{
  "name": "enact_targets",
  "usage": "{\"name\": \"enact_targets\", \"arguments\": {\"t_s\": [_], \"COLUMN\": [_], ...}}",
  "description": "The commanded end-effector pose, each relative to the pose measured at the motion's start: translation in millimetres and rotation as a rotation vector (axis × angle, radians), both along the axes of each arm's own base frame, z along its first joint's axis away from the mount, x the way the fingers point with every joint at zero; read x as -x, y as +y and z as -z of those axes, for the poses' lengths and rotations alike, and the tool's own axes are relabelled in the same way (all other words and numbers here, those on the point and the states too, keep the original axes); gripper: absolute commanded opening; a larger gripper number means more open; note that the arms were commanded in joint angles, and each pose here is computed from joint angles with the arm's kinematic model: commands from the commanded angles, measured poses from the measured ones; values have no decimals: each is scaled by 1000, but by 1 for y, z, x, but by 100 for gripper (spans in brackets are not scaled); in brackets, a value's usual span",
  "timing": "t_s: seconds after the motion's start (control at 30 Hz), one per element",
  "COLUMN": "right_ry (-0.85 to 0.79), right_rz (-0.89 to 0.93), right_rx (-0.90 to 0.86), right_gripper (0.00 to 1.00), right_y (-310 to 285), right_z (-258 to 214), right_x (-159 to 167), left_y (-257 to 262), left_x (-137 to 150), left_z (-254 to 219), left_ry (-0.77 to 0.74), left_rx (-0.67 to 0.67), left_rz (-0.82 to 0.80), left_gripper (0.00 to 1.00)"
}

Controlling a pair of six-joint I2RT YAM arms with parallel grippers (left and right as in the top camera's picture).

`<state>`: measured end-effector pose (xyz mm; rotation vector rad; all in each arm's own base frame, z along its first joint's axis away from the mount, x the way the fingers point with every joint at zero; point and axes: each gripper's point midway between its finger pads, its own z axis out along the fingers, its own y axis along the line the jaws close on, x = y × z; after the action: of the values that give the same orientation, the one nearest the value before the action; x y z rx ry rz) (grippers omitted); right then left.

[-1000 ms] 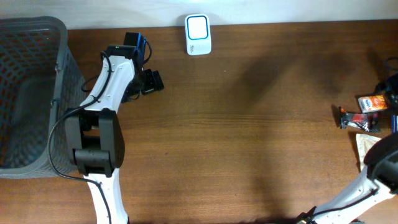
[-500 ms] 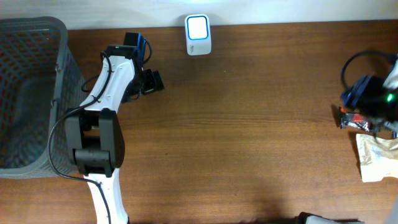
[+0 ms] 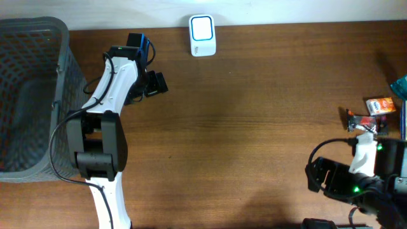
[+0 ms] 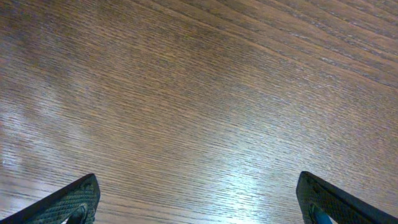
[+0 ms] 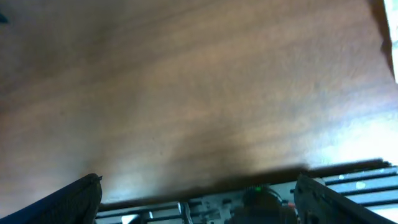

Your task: Scan the item barcode

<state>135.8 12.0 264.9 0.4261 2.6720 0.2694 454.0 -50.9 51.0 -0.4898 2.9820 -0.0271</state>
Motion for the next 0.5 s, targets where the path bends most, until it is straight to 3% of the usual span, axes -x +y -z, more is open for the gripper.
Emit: {"name": "enact_targets", "arguments": {"t_s": [0.0, 0.47], "right_ry": [26, 16], "right_rz": [-1, -20], "right_rx": [2, -38], "right_gripper": [99, 99], "right_y": [0, 7], "right_z": [9, 11], "right_x": [2, -5], "left_y": [-1, -1], "left_x": [0, -1], "left_z": [-12, -12], "left_ry": [-26, -27], "left_rx": [-4, -4], "left_rz": [6, 6], "left_gripper": [99, 99]}}
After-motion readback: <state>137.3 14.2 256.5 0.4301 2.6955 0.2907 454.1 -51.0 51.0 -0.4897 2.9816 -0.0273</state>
